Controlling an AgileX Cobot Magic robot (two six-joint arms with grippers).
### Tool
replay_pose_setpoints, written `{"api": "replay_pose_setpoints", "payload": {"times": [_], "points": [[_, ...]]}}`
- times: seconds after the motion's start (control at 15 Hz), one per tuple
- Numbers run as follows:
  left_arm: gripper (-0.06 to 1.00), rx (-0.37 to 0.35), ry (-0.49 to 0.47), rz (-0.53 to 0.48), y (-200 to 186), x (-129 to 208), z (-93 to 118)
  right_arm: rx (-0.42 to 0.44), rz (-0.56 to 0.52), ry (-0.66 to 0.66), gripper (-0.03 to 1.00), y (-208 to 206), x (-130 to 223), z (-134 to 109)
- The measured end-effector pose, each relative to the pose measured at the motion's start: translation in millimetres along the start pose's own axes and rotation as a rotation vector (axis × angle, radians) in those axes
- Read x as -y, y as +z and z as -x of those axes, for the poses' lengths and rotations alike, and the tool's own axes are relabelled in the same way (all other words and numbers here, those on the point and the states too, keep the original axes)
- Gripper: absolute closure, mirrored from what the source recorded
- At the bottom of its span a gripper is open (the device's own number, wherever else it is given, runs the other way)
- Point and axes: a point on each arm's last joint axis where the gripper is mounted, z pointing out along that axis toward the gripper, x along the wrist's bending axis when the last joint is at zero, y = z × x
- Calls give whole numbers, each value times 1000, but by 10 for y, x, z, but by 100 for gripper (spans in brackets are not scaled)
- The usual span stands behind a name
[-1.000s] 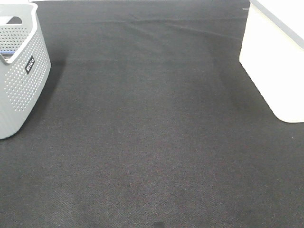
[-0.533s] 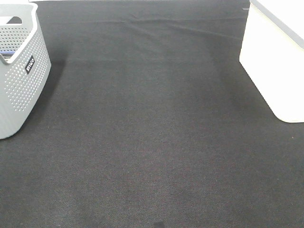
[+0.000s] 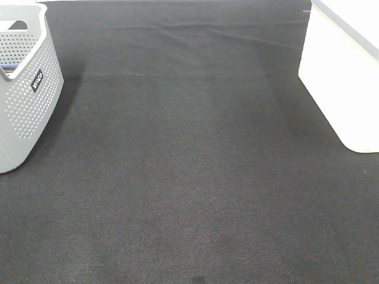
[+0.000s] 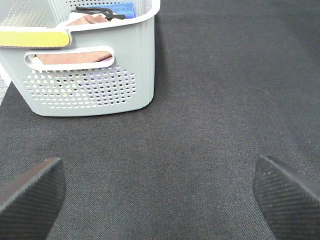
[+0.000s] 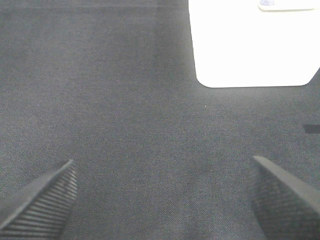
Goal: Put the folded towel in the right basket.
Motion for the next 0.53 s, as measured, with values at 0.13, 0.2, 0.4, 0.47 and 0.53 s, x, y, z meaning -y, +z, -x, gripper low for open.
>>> {"api": "replay_pose_setpoints", "payload": {"times": [0.13,0.2,0.4,0.47,0.53], "points": [[-2,0,0,0,0,0,0,0,0,0,10,0,0,0],[-2,0,0,0,0,0,0,0,0,0,10,0,0,0],[-2,0,0,0,0,0,0,0,0,0,10,0,0,0],[-2,0,0,0,0,0,0,0,0,0,10,0,0,0],[-2,0,0,0,0,0,0,0,0,0,10,0,0,0]]}}
